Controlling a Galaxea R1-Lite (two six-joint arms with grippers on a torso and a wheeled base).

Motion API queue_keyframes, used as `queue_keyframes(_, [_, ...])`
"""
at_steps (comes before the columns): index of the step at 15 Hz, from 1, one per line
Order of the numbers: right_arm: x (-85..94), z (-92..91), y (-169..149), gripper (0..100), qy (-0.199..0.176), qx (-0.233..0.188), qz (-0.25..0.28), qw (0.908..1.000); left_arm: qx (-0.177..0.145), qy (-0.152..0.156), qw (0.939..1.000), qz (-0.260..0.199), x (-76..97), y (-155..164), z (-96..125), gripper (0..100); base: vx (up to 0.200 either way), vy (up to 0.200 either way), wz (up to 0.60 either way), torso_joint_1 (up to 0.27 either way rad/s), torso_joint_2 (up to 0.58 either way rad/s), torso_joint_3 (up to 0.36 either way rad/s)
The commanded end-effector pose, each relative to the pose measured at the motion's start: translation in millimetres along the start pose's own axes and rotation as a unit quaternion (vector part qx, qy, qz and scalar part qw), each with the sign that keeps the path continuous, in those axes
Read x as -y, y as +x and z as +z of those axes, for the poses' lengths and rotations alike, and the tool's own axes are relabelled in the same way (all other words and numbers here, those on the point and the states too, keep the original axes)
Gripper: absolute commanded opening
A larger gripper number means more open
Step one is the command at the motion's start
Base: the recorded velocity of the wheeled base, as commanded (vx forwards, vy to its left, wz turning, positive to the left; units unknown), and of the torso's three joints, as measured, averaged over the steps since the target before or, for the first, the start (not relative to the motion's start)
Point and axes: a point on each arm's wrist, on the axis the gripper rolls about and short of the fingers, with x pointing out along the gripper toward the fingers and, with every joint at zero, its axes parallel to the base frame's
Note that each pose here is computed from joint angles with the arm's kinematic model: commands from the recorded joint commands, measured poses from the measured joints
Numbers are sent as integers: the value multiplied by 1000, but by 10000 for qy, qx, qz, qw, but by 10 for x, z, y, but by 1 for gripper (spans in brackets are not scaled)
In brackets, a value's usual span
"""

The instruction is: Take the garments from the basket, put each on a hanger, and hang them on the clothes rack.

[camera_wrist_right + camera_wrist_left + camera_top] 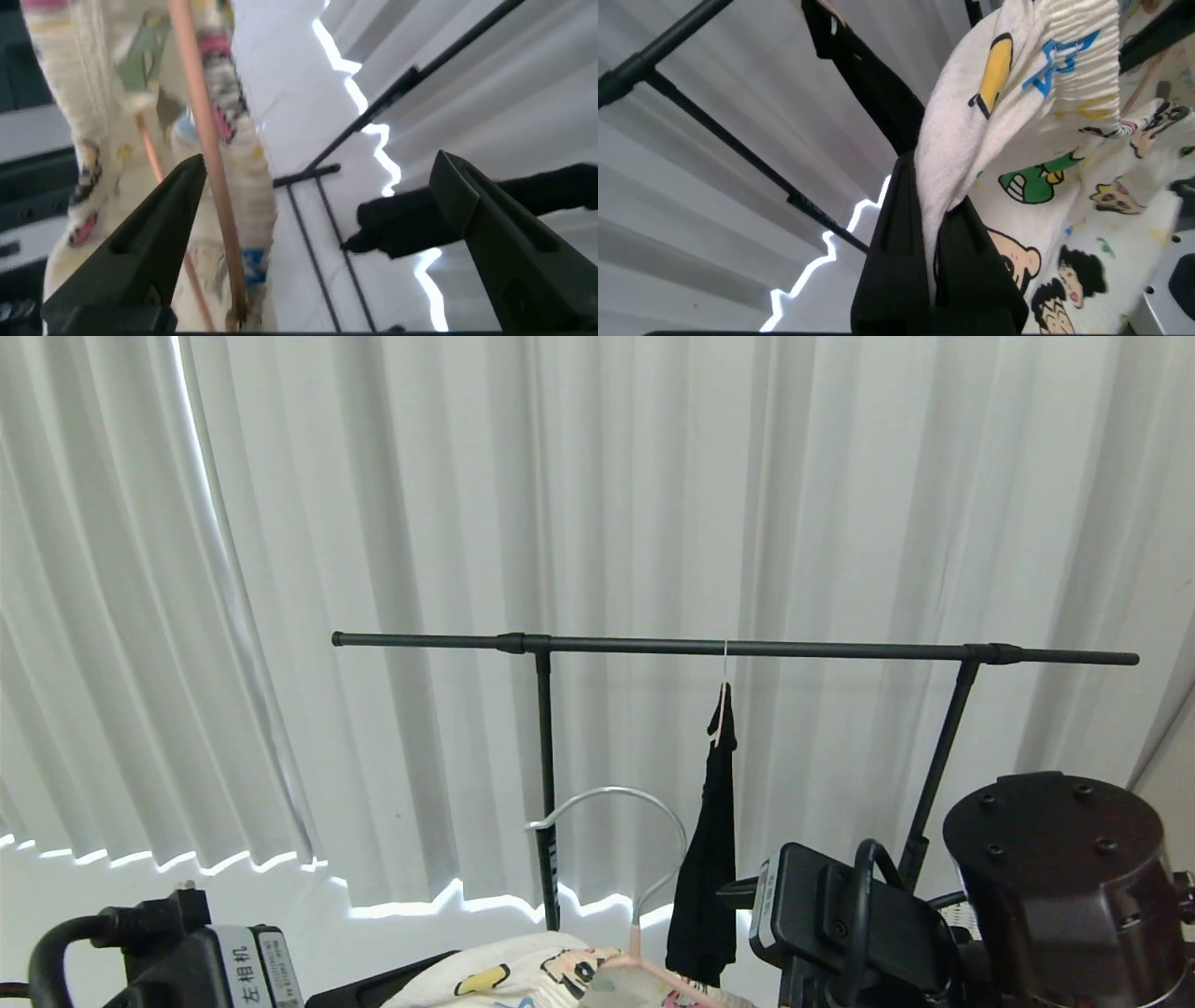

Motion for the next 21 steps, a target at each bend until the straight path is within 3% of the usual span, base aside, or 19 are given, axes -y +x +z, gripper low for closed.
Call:
queue_keyframes(1, [4,25,11,100,8,25,12,10000,71,-5,10000,7,-4,-31,7,0,0,0,0,0,0,0])
queue_keyframes(11, [-55,24,75,100,-28,-8,246,9997,193,-22,9998,46,-18,-41,44,0,0,0,0,0,0,0])
queue_keyframes(12, [-56,20,75,0,-28,-16,247,9997,193,-30,9998,46,-18,-41,44,0,0,0,0,0,0,0])
queue_keyframes(21, [-46,45,76,0,-38,120,182,9998,147,-10,9999,63,-15,-31,33,0,0,0,0,0,0,0])
